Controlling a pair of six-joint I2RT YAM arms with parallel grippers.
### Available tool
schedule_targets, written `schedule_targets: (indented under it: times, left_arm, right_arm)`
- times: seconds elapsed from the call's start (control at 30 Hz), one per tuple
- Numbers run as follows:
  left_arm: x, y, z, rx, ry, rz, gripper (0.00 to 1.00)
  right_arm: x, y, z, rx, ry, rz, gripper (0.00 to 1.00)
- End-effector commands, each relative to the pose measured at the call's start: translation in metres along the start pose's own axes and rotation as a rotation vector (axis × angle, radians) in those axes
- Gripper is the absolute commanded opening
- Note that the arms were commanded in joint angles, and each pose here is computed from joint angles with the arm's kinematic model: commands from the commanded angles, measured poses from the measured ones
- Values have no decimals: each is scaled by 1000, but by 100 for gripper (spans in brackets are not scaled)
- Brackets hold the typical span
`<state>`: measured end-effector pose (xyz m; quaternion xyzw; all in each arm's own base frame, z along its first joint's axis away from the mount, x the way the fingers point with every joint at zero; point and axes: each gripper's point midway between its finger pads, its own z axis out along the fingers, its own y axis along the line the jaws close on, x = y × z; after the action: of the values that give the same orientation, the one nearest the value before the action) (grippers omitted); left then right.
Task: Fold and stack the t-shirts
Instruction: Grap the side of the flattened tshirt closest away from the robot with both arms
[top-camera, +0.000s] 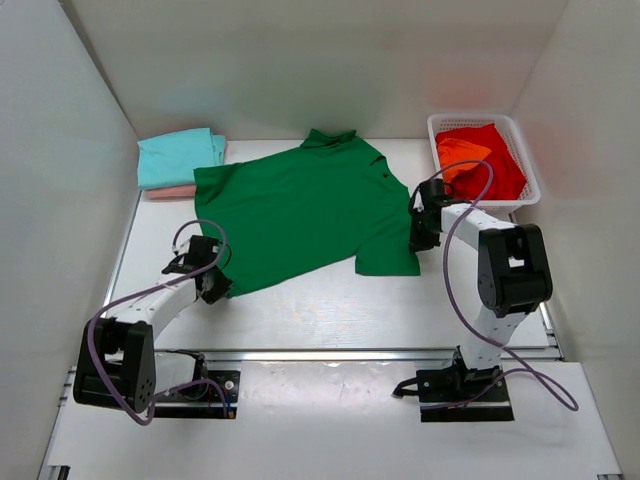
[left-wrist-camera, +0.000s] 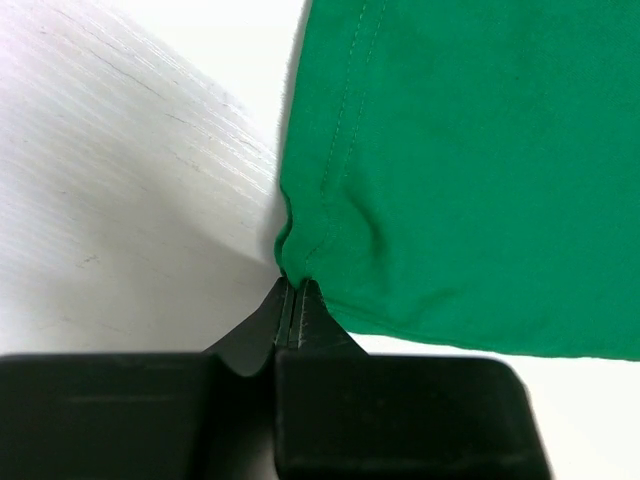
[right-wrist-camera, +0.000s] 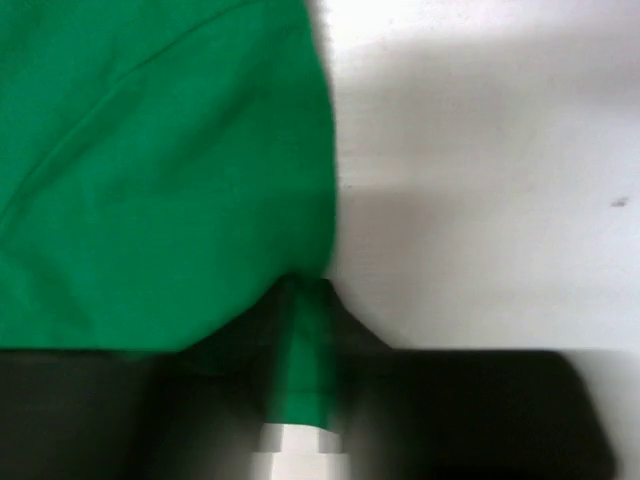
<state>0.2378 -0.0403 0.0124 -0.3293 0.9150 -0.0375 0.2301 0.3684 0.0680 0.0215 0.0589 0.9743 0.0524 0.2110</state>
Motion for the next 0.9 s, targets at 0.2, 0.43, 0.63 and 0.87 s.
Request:
schedule_targets:
  times: [0.2, 0.43, 0.63, 0.87]
  left_arm:
    - [1, 8, -10, 35, -8, 36, 0]
    - [-2, 12, -30, 60, -15, 119, 0]
    - [-1, 5, -45, 113, -35, 112, 0]
    - [-1, 12, -59, 133, -59, 49, 0]
  right_arm:
    - [24, 10, -4, 25, 27, -22, 0]
    - [69, 6, -60, 5, -11, 21, 0]
    - [120, 10, -114, -73, -59, 77, 0]
    - [148, 34, -152, -208, -98, -10, 1]
